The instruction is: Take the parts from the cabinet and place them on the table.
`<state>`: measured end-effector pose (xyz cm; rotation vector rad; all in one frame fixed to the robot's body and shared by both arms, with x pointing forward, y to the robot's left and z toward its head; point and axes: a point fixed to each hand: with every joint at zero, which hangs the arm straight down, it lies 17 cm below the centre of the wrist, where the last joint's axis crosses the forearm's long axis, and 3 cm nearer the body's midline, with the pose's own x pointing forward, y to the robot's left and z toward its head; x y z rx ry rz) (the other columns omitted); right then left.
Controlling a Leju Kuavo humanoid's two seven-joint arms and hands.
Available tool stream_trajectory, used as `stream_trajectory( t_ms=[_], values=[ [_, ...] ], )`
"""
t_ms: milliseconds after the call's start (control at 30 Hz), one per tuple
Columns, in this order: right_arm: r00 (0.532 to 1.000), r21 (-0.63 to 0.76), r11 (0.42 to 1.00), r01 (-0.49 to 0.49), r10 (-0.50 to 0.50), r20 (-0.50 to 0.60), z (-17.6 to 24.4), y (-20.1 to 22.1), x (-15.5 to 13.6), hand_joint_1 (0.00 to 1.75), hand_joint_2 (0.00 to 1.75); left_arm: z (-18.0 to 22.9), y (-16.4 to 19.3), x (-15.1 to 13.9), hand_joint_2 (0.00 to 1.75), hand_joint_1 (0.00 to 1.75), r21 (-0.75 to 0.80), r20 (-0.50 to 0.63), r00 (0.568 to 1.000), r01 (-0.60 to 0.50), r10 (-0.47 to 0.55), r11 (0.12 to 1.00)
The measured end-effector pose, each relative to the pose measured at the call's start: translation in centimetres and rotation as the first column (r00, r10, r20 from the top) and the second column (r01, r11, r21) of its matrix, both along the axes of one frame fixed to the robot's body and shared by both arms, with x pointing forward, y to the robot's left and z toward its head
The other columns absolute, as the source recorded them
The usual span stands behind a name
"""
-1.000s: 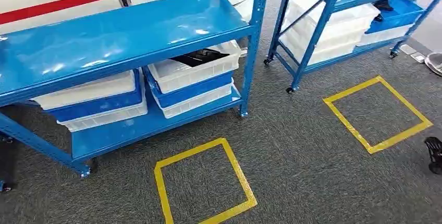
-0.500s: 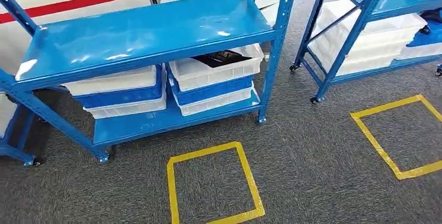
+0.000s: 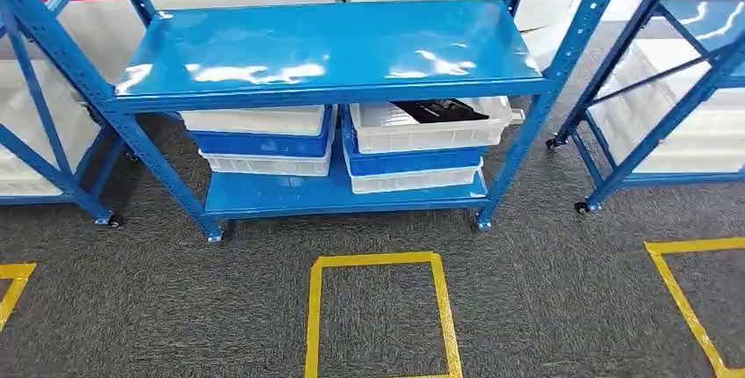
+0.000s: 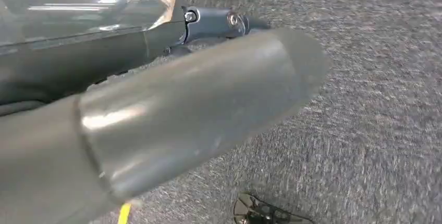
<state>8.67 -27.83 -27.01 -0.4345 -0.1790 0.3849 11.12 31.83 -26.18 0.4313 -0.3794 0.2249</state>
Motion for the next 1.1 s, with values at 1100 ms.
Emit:
stream_trajectory(
  t_ms=[1100],
  values=[
    [0.999,-0.003,0.999,0.033,-0.033,0.005,-0.03,-0.48,-0.26,0.0,0.0,-0.1,-0.24,-0.45,0.0,0.0,-0.003,-0.011,1.0,-0.002,0.002,1.0]
  ],
)
